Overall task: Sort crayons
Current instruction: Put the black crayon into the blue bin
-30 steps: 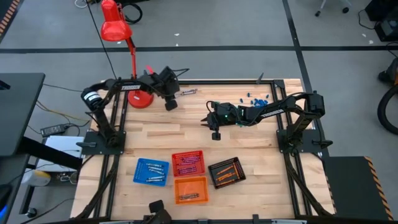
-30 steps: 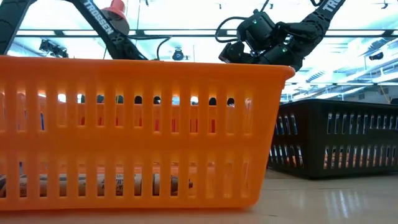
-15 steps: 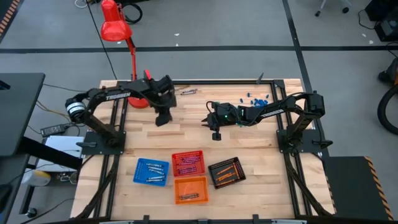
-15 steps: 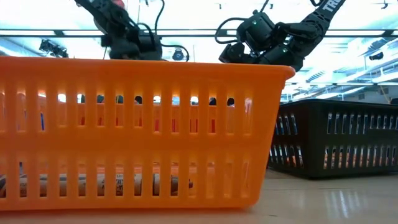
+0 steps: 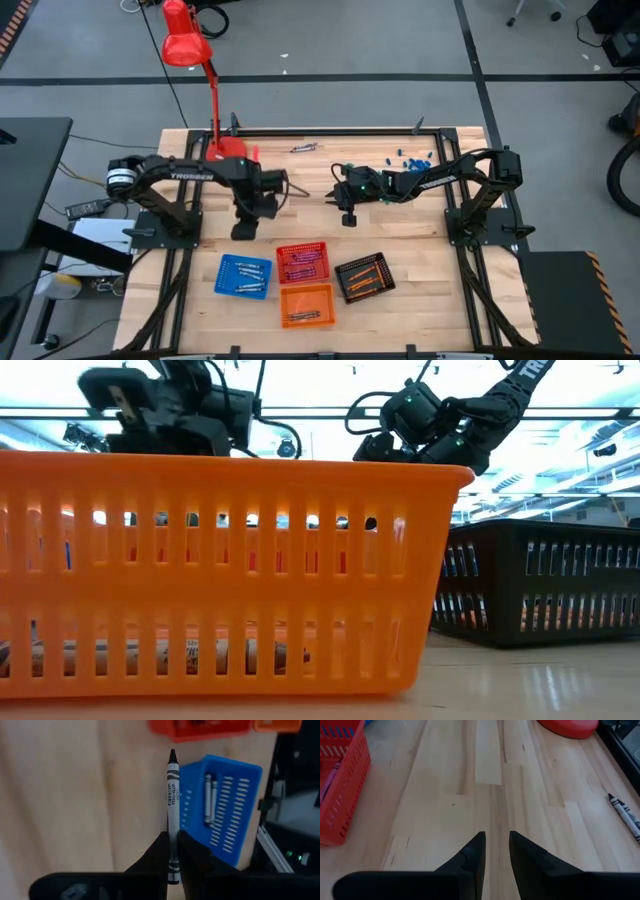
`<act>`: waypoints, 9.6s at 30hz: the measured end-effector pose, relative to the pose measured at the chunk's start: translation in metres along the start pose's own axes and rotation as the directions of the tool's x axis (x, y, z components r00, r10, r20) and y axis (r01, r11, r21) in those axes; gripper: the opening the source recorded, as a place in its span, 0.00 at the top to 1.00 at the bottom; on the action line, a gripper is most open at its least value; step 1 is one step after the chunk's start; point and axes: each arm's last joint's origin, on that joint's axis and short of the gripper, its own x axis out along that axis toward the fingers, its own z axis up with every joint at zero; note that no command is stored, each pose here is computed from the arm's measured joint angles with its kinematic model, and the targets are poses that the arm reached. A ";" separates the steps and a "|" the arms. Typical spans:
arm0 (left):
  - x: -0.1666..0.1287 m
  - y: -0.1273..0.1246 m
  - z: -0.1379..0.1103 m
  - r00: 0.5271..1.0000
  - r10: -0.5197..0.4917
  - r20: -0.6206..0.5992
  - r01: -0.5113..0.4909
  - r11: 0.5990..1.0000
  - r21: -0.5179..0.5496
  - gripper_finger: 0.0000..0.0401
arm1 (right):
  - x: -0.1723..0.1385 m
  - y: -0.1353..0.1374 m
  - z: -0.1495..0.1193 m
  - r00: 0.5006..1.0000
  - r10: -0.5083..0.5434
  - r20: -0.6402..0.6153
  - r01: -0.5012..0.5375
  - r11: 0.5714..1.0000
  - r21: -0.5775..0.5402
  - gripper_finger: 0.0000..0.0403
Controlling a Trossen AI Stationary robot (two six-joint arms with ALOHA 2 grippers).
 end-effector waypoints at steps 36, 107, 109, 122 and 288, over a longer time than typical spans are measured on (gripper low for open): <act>0.055 -0.092 -0.004 0.955 0.268 -0.128 -0.276 0.960 -0.049 0.85 | 0.000 0.004 0.001 1.000 0.011 0.005 -0.011 1.000 -0.003 0.77; -0.020 0.221 0.046 0.453 0.758 0.469 -0.750 0.608 -0.259 0.70 | 0.000 0.011 -0.006 0.986 -0.129 -0.109 0.131 0.991 0.009 0.77; -0.019 0.221 0.046 0.460 0.756 0.466 -0.748 0.612 -0.256 0.69 | 0.000 0.011 -0.005 0.986 -0.127 -0.106 0.128 0.992 0.009 0.77; -0.017 0.220 0.043 0.498 0.749 0.437 -0.721 0.637 -0.271 0.62 | 0.000 0.010 -0.001 0.989 -0.135 -0.058 0.135 0.991 -0.002 0.77; -0.035 0.213 0.042 0.405 0.747 0.528 -0.756 0.598 -0.266 0.65 | 0.001 0.006 0.005 0.999 -0.021 0.035 0.014 0.983 0.181 0.77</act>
